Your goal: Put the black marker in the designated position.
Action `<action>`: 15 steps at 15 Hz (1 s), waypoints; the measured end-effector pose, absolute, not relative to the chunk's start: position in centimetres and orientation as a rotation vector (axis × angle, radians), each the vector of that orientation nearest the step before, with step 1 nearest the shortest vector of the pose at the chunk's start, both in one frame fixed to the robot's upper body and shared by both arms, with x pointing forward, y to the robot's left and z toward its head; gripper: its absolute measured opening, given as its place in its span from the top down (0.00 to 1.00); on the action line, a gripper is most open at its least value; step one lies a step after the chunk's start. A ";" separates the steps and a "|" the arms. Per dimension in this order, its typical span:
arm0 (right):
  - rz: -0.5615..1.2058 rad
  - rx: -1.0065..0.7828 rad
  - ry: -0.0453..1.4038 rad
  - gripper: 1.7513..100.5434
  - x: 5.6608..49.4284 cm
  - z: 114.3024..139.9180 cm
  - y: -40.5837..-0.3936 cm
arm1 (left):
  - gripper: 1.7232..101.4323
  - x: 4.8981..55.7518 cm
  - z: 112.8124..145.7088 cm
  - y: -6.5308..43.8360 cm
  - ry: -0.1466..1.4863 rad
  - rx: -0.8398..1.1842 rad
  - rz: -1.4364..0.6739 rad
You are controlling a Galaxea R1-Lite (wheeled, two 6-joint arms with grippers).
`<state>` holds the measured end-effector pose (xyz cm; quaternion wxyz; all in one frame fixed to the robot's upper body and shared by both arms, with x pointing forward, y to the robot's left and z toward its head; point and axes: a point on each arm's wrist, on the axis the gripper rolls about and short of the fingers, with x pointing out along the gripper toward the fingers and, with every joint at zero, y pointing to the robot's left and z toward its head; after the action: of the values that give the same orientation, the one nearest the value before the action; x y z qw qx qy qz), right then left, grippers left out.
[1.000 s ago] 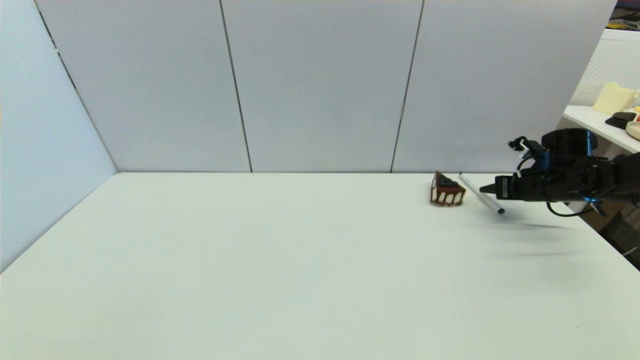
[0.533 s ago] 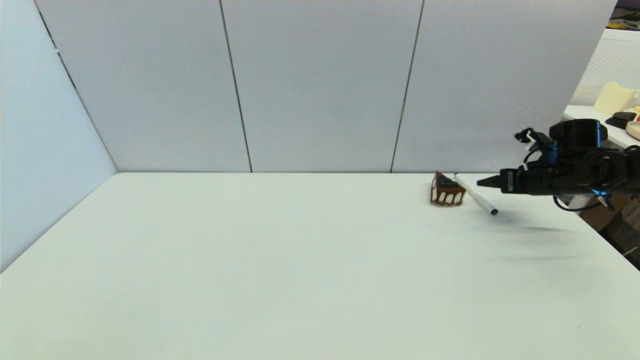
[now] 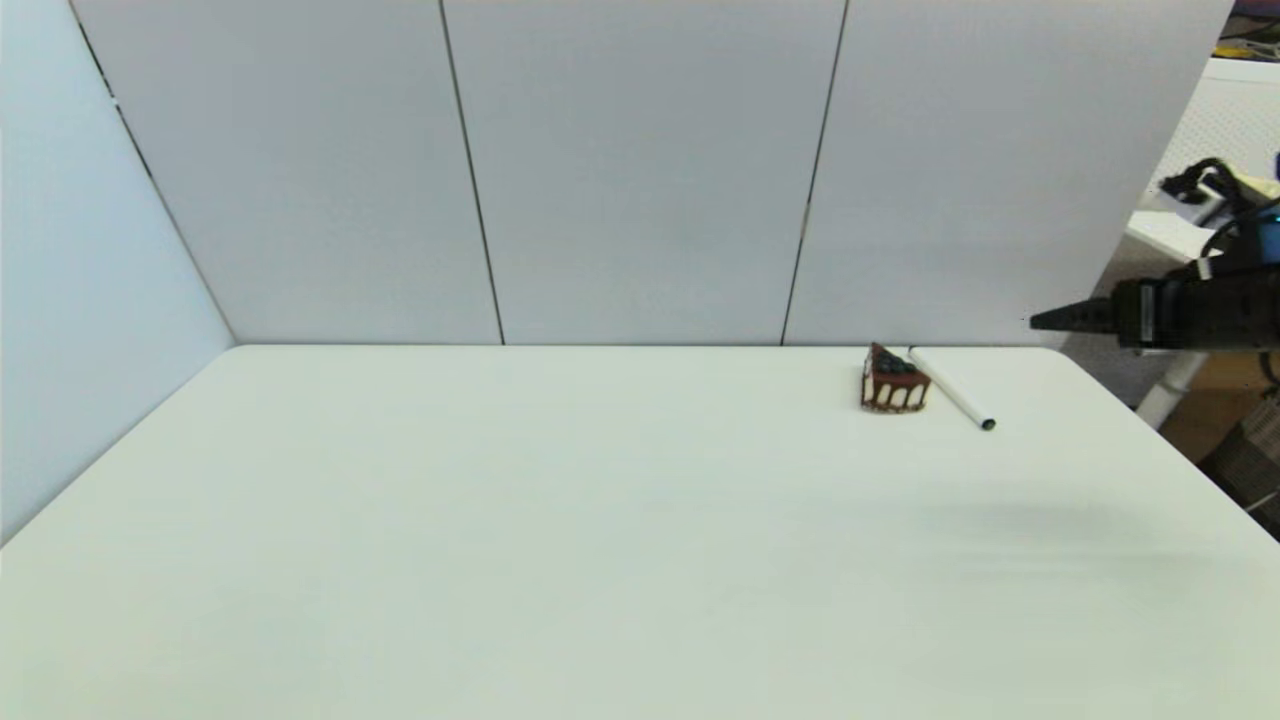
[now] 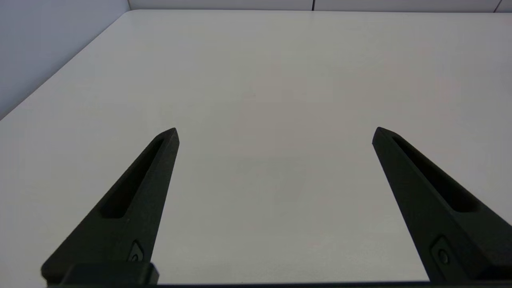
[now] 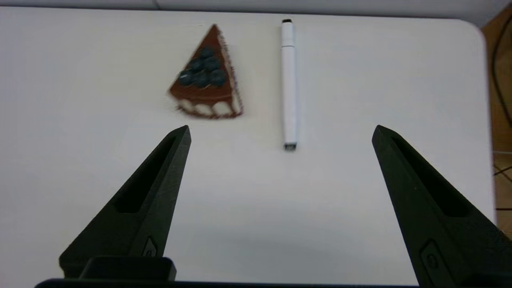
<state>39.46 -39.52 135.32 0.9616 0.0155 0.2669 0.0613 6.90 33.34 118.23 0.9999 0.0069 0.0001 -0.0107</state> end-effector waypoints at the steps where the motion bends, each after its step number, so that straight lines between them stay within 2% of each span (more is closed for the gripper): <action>1: 0.122 0.023 0.515 0.10 37.1 136.3 -39.0 | 0.04 6.9 118.2 33.3 0.000 0.013 -0.021; 4: 0.118 0.000 0.447 0.07 29.2 137.2 -37.3 | 0.04 6.9 118.2 33.3 0.000 0.013 -0.021; 8: 0.066 -0.031 0.376 0.05 19.7 134.0 -35.3 | 0.04 6.9 118.2 33.3 0.000 0.013 -0.021; 11: -0.027 -0.069 0.308 0.05 14.8 131.4 -34.4 | 0.04 6.9 118.2 33.3 0.000 0.013 -0.021; 15: -0.145 -0.111 0.215 0.04 10.8 128.9 -33.9 | 0.04 6.9 118.2 33.3 0.000 0.014 -0.021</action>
<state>10.77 -33.90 128.86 0.9901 -0.0551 0.1073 -0.0721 6.90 33.34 118.23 0.9999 0.0069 0.0001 -0.0105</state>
